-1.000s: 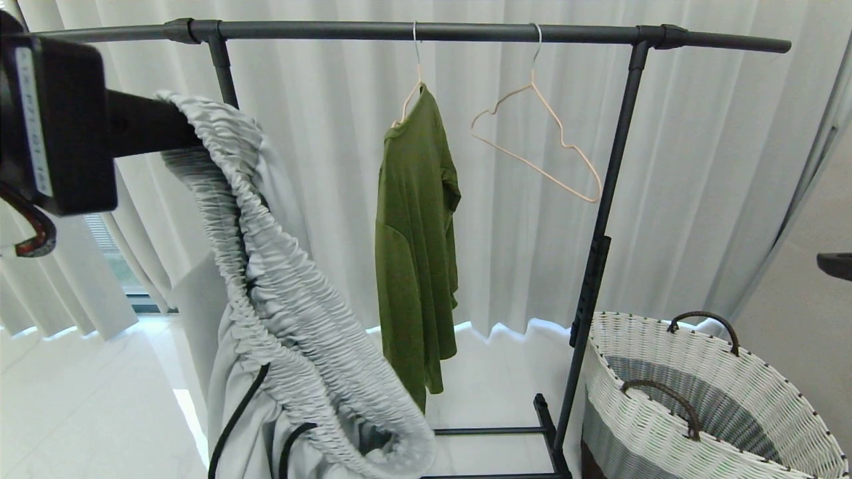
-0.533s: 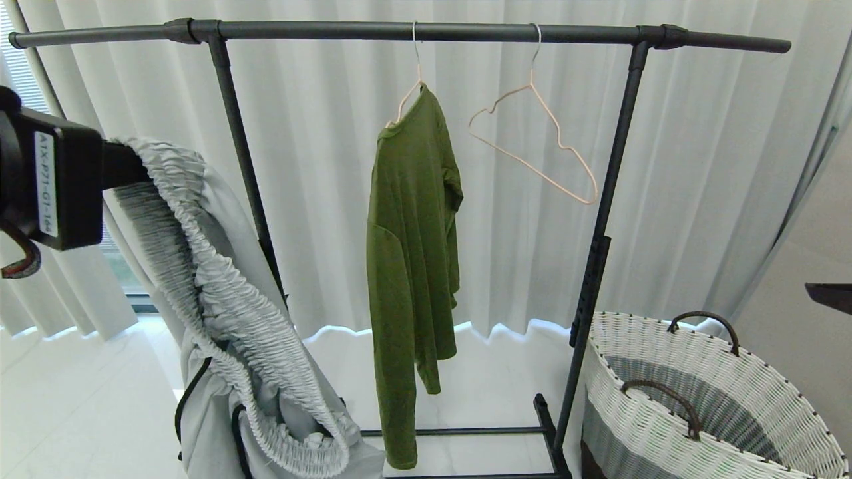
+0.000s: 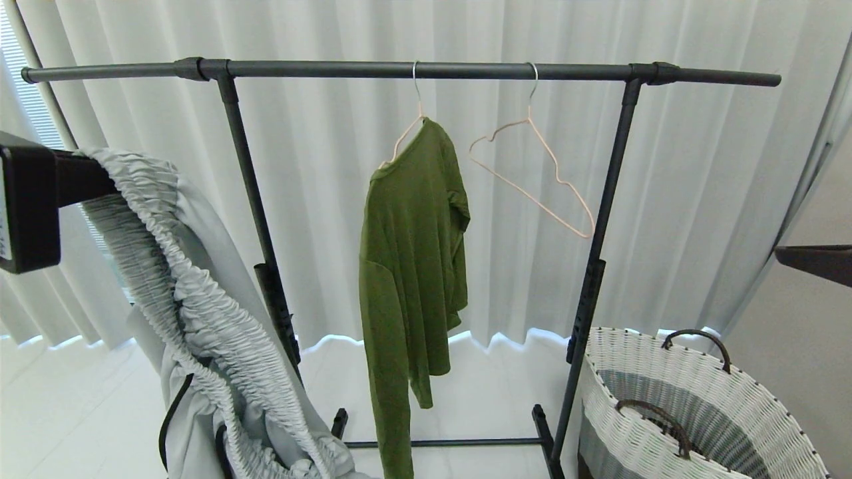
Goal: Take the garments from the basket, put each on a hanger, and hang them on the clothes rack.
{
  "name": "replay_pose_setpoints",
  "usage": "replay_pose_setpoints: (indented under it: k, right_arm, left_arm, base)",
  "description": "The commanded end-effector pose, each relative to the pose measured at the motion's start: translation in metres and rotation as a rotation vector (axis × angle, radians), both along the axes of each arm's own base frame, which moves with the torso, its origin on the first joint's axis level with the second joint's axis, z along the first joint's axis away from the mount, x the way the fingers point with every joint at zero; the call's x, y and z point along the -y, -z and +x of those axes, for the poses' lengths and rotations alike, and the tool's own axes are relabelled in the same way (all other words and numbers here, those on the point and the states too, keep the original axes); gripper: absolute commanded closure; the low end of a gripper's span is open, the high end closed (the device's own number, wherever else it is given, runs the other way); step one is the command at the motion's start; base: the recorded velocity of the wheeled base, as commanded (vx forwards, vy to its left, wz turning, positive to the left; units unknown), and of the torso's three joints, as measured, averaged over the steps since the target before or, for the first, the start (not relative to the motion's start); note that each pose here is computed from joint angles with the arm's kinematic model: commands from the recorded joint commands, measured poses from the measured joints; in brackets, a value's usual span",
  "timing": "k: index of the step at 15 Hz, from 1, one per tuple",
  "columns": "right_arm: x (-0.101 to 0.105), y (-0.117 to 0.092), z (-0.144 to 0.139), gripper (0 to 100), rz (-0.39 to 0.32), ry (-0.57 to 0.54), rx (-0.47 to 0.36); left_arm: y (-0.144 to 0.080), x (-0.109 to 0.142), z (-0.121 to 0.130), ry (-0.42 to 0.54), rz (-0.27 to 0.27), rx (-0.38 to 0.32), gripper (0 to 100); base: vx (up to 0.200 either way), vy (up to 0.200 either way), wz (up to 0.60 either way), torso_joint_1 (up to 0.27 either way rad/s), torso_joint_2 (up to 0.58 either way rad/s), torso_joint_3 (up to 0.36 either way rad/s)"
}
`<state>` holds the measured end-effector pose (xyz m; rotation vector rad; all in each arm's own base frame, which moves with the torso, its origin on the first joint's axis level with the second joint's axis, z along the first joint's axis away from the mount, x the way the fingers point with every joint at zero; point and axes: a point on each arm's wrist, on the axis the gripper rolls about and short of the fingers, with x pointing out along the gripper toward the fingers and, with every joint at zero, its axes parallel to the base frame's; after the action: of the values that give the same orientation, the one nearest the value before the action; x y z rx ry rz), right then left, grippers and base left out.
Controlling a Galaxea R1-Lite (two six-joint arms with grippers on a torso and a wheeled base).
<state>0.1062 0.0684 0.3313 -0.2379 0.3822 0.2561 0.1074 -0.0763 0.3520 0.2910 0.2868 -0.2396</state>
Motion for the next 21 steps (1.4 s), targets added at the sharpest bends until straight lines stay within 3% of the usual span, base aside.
replay_pose_setpoints:
  k: [1,10,14,17,21]
  right_arm:
    - [-0.002,0.003,0.003,0,0.007,0.003,-0.01]
    - [-0.003,0.008,0.004,0,0.017,0.003,-0.02]
    - [-0.004,0.017,0.012,0,0.01,0.029,0.011]
    - [0.006,0.023,0.017,0,-0.082,0.069,0.019]
    - [0.009,0.023,0.019,0,-0.086,0.095,0.016]
  left_arm:
    - [0.0,-0.005,-0.006,0.002,0.001,0.009,100]
    - [0.001,-0.005,-0.006,0.003,0.004,0.01,100]
    - [0.001,-0.005,-0.006,0.003,0.005,0.009,100]
    - [0.003,-0.005,-0.006,0.002,0.007,0.004,100]
    - [0.003,-0.004,-0.005,0.002,0.008,0.002,100]
  base:
    - [0.0,0.0,0.0,0.129,-0.46,-0.315]
    - [0.0,0.0,0.6,0.177,-0.48,-0.305]
    - [0.0,0.0,0.0,0.115,-0.28,-0.163]
    - [0.0,0.0,0.0,0.011,-0.02,-0.012]
    - [0.0,0.0,-0.3,-0.001,0.0,0.001]
